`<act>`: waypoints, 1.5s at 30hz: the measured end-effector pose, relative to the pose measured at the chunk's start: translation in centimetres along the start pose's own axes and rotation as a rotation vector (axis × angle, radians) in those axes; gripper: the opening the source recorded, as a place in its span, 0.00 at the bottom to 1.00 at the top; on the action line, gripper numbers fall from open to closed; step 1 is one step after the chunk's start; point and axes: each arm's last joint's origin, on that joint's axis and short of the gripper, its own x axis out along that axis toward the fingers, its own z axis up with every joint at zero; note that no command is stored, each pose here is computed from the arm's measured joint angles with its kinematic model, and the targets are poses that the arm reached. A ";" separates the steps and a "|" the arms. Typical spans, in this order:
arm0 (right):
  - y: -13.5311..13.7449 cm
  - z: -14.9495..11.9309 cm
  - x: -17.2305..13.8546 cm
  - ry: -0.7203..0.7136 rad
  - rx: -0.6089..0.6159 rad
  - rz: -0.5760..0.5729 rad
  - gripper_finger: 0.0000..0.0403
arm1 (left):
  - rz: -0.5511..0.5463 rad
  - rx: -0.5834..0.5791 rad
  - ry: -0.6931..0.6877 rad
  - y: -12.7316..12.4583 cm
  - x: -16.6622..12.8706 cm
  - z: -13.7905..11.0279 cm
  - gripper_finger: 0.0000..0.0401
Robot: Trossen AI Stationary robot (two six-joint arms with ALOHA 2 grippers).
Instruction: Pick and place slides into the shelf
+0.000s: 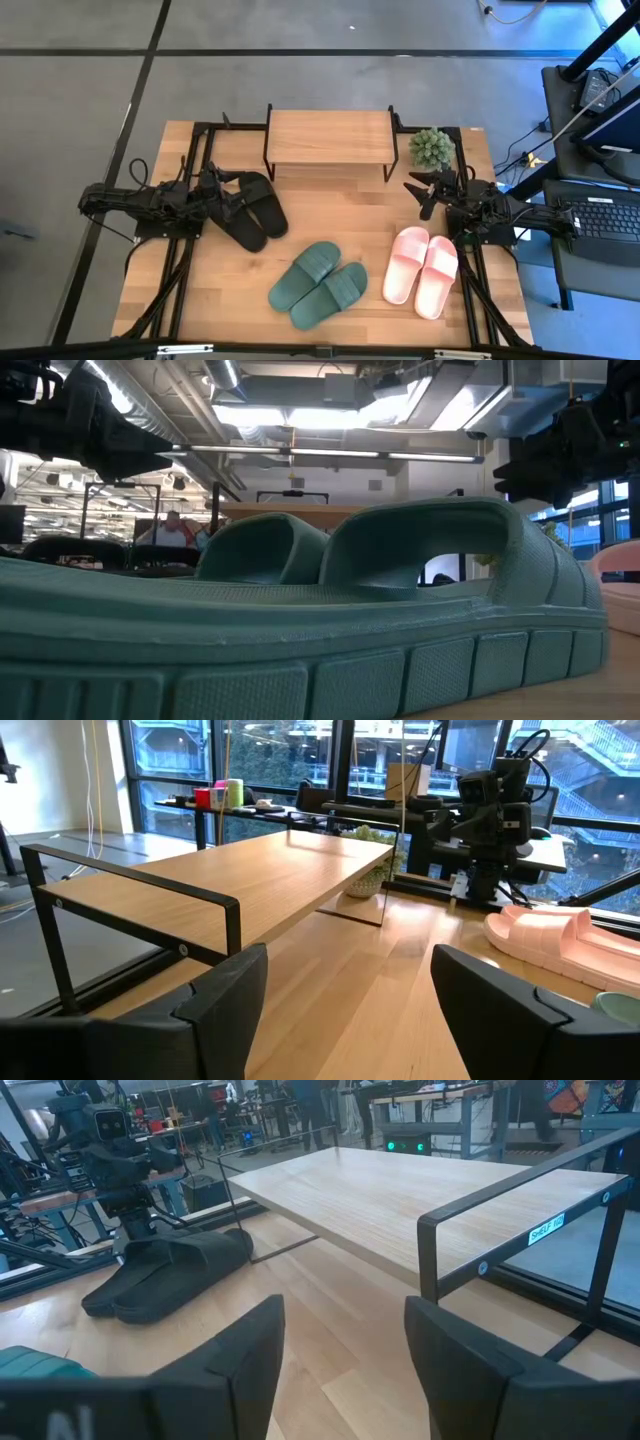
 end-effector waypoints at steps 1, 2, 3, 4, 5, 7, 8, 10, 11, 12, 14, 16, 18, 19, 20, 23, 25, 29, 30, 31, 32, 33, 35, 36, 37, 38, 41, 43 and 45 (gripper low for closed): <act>0.0 0.0 0.0 0.000 0.000 0.000 0.52 | 0.000 0.000 0.000 0.0 0.0 0.0 0.68; 0.0 0.0 0.0 0.000 0.000 0.000 0.52 | 0.000 0.000 0.000 0.0 0.0 0.0 0.68; 0.0 0.0 0.0 0.000 0.000 0.000 0.52 | 0.000 0.000 0.000 0.0 0.0 0.0 0.68; 0.0 0.0 0.0 0.000 0.000 0.000 0.52 | 0.000 0.000 0.000 0.0 0.0 0.0 0.68; 0.0 0.0 0.0 0.000 0.000 0.000 0.52 | 0.000 0.000 0.000 0.0 0.0 0.0 0.68; 0.0 0.0 0.0 0.000 0.001 0.000 0.52 | 0.000 0.000 0.000 0.0 0.0 0.0 0.68; 0.0 0.0 0.0 0.000 0.000 0.000 0.52 | 0.000 0.000 -0.001 0.0 0.0 0.0 0.68; 0.0 0.0 0.0 0.000 0.000 0.000 0.52 | 0.000 0.000 0.000 0.0 0.0 0.0 0.68; 0.0 0.0 0.0 0.000 0.005 0.000 0.52 | 0.000 0.000 0.000 0.0 0.0 0.0 0.68; 0.0 0.0 0.0 0.000 0.020 0.000 0.52 | 0.000 0.000 0.000 0.0 0.0 0.0 0.68; 0.0 0.0 0.0 0.000 0.075 0.001 0.52 | 0.000 0.000 0.000 0.0 0.0 0.0 0.68; 0.0 0.0 0.0 0.000 0.145 0.000 0.52 | 0.000 0.000 0.000 0.0 0.0 0.0 0.68; 0.0 0.0 0.0 0.000 0.210 0.001 0.52 | 0.000 0.000 0.000 0.0 0.0 0.0 0.68; 0.0 0.0 0.0 -0.001 0.237 0.001 0.52 | 0.000 0.000 0.000 0.0 0.0 0.0 0.68; 0.0 0.0 0.0 0.000 0.259 0.001 0.52 | 0.000 0.000 0.000 0.0 0.0 0.0 0.68; 0.0 0.0 0.0 0.000 0.294 0.001 0.52 | 0.000 0.000 0.000 0.0 0.0 0.0 0.68; 0.0 0.0 0.0 0.000 0.288 0.001 0.52 | 0.000 0.000 0.000 0.0 0.0 0.0 0.68; 0.0 0.0 0.0 0.000 0.290 0.001 0.52 | 0.000 0.000 0.000 0.0 0.0 0.0 0.68; 0.0 0.0 0.0 0.000 0.289 0.001 0.52 | 0.000 0.000 0.000 0.0 0.0 0.0 0.68; 0.0 0.0 0.0 0.000 0.289 0.001 0.52 | 0.000 0.000 0.000 0.0 0.0 0.0 0.68; 0.0 0.0 0.0 -0.001 0.291 0.001 0.52 | 0.000 0.000 0.000 0.0 0.0 0.0 0.68; 0.0 0.0 0.0 0.000 0.291 0.001 0.52 | 0.000 0.000 0.000 0.0 0.0 0.0 0.68; 0.0 0.0 0.0 -0.003 0.290 0.002 0.52 | 0.000 0.000 0.000 0.0 0.0 0.0 0.68; 0.0 0.1 0.0 -0.006 0.292 0.003 0.52 | 0.000 0.000 0.000 0.0 0.0 0.0 0.68; 0.0 0.1 0.0 -0.008 0.295 0.004 0.52 | 0.000 0.000 0.000 0.0 0.0 0.0 0.68; 0.0 0.1 0.0 -0.008 0.296 0.004 0.52 | 0.000 0.000 0.000 0.0 0.0 0.0 0.68; 0.0 0.2 0.0 -0.016 0.291 0.006 0.52 | 0.000 0.000 0.000 0.0 0.0 0.0 0.68; 0.1 0.3 0.0 -0.024 0.295 0.010 0.52 | 0.000 0.000 0.000 0.0 0.0 0.0 0.68; 0.1 0.4 0.0 -0.034 0.299 0.014 0.52 | 0.000 0.000 0.000 0.0 0.0 0.0 0.68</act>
